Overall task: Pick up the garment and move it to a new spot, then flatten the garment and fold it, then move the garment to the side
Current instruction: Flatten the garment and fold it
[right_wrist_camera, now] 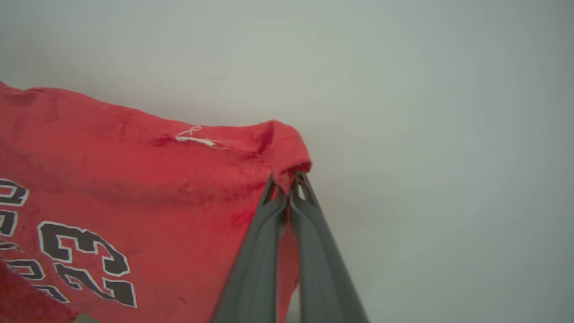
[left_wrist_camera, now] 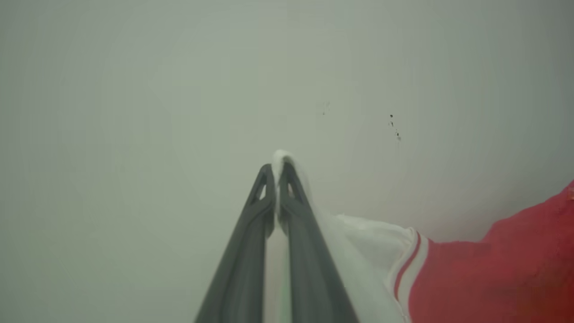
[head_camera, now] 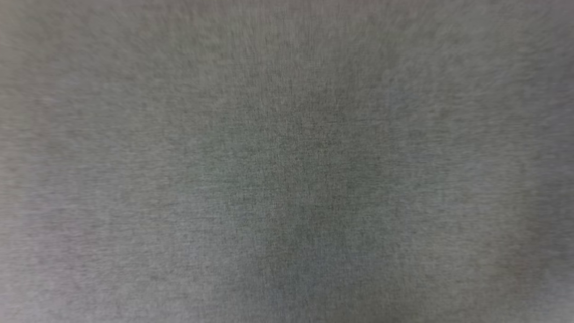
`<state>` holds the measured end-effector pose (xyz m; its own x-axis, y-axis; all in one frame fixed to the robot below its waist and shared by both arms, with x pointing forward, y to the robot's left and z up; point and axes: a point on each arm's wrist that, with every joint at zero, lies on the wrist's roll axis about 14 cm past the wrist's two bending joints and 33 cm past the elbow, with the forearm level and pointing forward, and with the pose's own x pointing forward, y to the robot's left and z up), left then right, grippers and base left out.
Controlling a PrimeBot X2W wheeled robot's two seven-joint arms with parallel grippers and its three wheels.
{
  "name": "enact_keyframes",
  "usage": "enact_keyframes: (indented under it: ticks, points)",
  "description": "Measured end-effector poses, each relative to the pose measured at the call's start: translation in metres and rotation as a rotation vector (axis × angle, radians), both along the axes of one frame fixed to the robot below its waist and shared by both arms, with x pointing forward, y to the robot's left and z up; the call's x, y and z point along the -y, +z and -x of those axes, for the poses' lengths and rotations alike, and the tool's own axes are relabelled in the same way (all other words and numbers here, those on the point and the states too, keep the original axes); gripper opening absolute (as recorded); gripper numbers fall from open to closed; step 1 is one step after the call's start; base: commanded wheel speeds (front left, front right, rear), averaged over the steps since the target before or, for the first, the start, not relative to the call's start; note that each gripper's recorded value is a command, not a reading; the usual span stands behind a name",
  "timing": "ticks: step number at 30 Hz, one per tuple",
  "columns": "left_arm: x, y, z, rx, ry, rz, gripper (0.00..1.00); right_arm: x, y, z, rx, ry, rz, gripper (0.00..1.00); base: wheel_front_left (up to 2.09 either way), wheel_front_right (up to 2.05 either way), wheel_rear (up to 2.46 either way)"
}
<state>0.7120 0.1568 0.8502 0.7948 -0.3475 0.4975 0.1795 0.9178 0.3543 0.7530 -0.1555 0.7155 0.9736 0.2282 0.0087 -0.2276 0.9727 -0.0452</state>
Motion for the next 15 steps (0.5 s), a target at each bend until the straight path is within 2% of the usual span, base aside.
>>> enact_keyframes:
  ticks: [8, 12, 15]
  points:
    - [0.018, -0.102, -0.059, -0.12, -0.056, 0.056, 0.0, -0.008, -0.102, -0.042, -0.088, 0.013, 0.014, 0.0, 0.0, 0.0, 0.0]
    - [0.014, -0.144, -0.073, -0.186, -0.067, 0.12, 0.0, -0.001, -0.156, -0.046, -0.149, 0.006, -0.01, 0.0, 0.0, 0.0, 0.0]
    - [0.007, -0.175, -0.077, -0.241, -0.063, 0.155, 0.0, 0.001, -0.183, -0.044, -0.187, 0.006, -0.028, 0.0, 0.0, 0.0, 0.0]
